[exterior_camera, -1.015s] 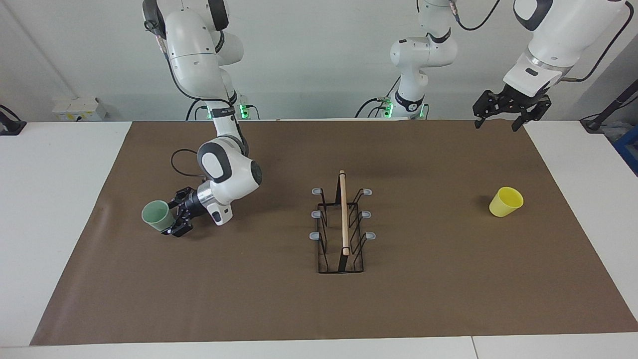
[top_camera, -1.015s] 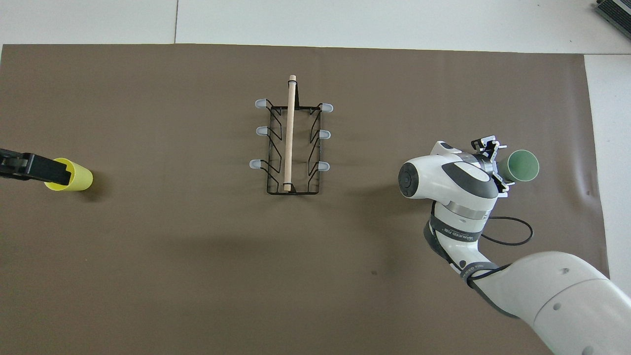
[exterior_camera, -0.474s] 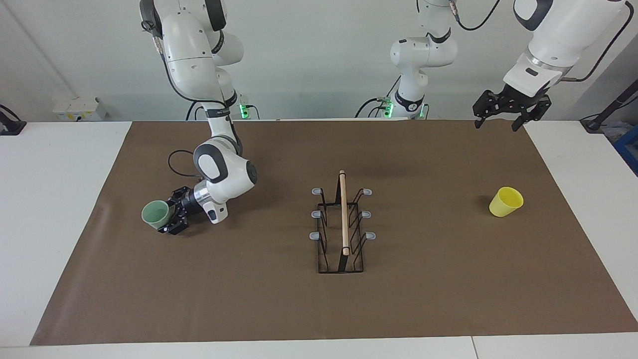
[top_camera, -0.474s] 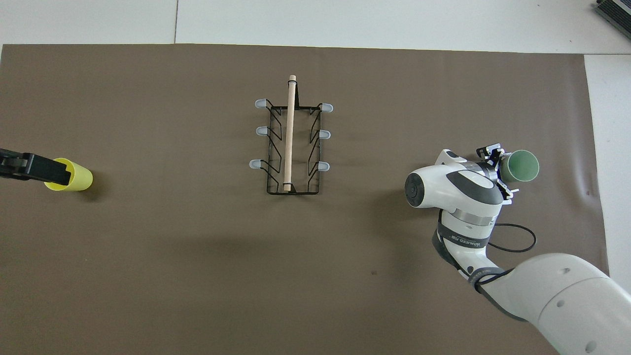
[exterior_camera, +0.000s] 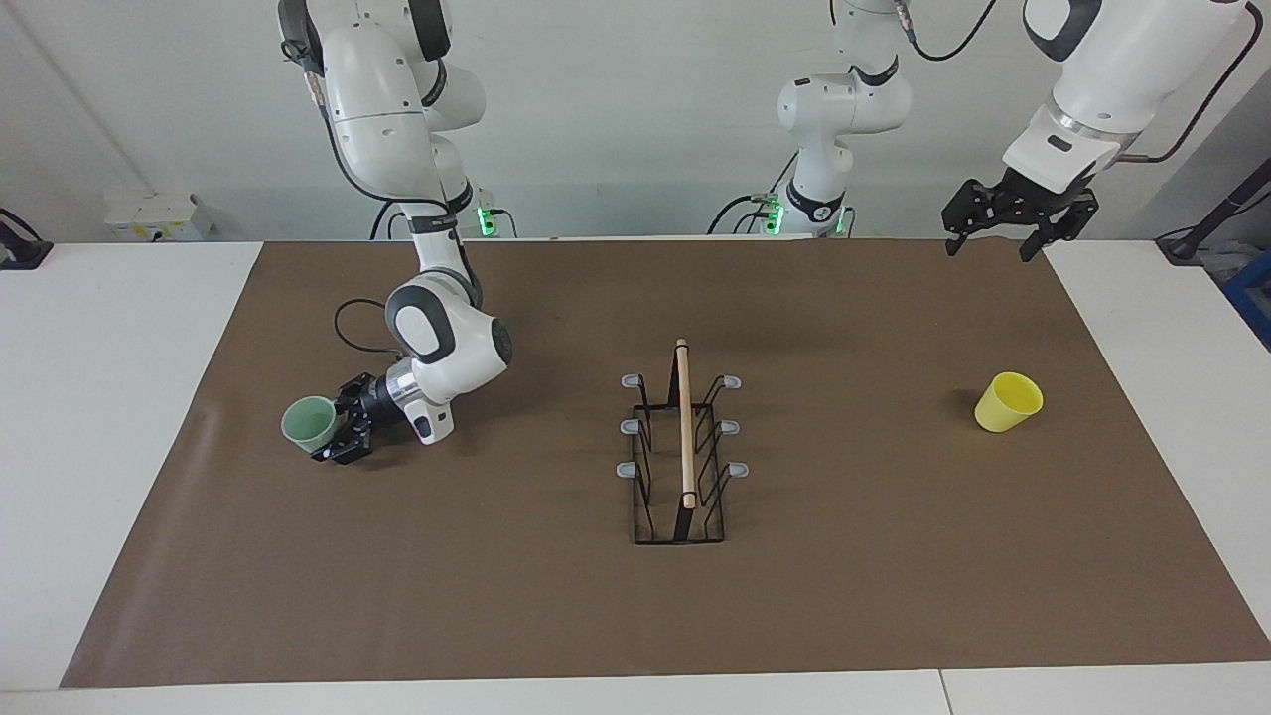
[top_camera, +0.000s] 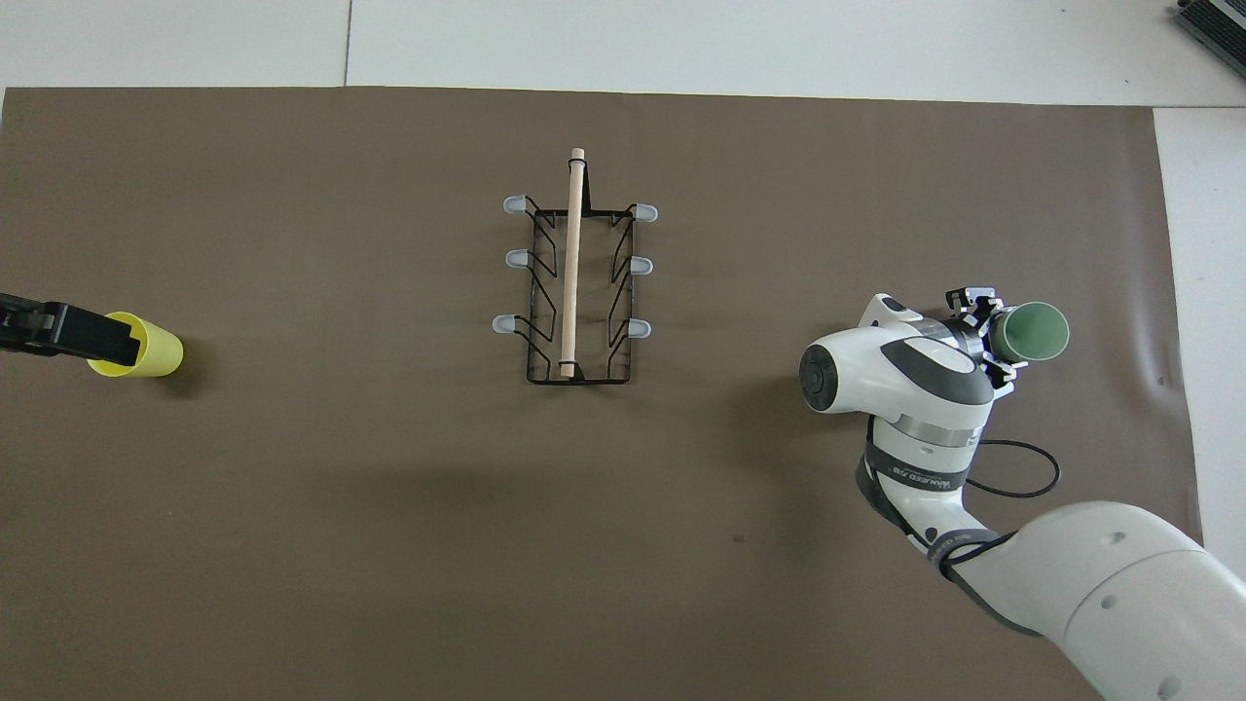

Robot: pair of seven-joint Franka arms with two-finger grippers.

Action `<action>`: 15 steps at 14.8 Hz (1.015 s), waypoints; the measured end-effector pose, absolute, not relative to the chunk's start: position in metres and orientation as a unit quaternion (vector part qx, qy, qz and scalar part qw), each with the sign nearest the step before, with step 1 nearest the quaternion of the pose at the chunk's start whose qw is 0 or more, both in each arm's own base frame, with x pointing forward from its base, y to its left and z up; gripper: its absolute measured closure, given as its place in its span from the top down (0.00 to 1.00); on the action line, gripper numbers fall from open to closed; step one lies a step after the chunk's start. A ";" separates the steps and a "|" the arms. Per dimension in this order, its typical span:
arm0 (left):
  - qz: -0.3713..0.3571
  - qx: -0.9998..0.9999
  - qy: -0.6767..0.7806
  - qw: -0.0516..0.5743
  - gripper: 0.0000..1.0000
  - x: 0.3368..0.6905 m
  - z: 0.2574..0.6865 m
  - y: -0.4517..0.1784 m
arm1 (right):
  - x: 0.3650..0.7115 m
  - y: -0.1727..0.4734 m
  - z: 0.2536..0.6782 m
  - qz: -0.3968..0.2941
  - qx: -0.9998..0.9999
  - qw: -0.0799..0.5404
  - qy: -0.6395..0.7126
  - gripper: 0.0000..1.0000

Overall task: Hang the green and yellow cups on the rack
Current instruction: 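Close the right gripper on the pale green cup's rim, then lift the green cup with the right gripper toward the rack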

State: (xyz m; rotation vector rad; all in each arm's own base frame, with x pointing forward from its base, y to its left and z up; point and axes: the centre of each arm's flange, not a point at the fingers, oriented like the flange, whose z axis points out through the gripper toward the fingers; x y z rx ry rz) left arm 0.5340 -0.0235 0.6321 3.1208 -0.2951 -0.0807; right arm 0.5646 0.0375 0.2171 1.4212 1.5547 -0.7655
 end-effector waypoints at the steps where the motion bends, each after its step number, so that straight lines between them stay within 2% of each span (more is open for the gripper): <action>1: -0.026 0.995 -0.094 0.003 1.00 0.534 0.632 -0.023 | 0.565 0.038 0.217 -0.307 0.571 0.435 0.624 0.70; 8: -0.026 0.995 -0.094 0.003 1.00 0.534 0.632 -0.023 | 0.570 0.044 0.229 -0.285 0.598 0.444 0.604 0.70; 15: -0.026 0.995 -0.094 0.003 1.00 0.534 0.632 -0.024 | 0.597 0.054 0.308 -0.221 0.710 0.390 0.543 0.70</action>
